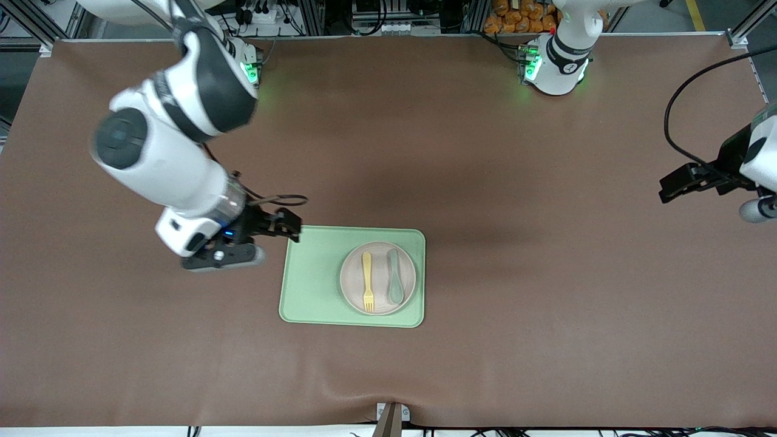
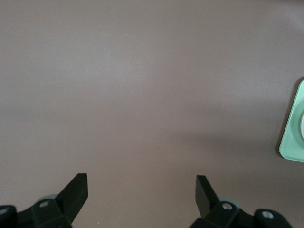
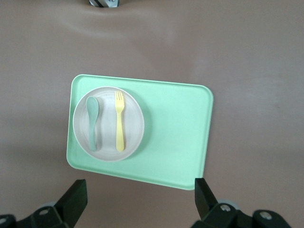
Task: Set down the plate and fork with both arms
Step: 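Lower the right gripper over the yellow fork and grasp it, then lift the yellow fork with the right gripper and set it beside the plate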
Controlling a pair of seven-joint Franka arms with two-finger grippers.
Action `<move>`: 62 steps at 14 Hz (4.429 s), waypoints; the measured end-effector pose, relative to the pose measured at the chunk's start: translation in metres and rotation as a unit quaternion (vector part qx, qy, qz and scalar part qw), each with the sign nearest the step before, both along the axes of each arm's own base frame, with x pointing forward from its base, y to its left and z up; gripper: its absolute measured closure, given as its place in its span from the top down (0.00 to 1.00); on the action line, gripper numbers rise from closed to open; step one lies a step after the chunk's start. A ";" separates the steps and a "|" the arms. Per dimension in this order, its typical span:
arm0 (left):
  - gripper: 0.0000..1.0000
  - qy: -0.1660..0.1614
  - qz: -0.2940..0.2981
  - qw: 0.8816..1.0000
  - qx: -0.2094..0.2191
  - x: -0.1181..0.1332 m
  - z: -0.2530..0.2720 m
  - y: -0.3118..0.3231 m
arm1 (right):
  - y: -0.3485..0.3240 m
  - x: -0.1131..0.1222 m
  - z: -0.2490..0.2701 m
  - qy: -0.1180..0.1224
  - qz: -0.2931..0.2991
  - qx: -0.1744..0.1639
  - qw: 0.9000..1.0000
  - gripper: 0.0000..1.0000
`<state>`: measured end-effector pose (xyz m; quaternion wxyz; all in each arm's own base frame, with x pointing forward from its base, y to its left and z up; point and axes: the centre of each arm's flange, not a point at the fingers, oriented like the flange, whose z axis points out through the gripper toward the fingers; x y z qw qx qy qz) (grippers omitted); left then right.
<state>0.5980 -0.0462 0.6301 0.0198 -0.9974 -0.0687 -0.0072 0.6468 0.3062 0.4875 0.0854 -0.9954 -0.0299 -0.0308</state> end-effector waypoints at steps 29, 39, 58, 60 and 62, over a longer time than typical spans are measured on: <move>1.00 0.003 0.040 0.999 -0.017 -0.009 0.005 0.044 | 0.140 -0.005 -0.278 -0.031 0.014 -0.104 0.994 0.71; 1.00 0.006 0.035 0.999 -0.018 -0.009 0.002 0.039 | 0.142 -0.007 -0.286 -0.028 0.016 -0.105 0.994 0.67; 1.00 0.009 0.035 0.999 -0.018 -0.009 0.000 0.039 | 0.148 0.003 -0.248 -0.004 -0.020 -0.065 0.998 0.19; 1.00 0.009 0.035 0.999 -0.018 -0.009 -0.001 0.039 | 0.127 0.021 -0.215 -0.016 -0.039 -0.053 0.998 0.19; 1.00 0.009 0.035 0.999 -0.018 -0.009 -0.001 0.039 | 0.098 0.038 -0.198 -0.016 -0.057 -0.052 0.997 0.19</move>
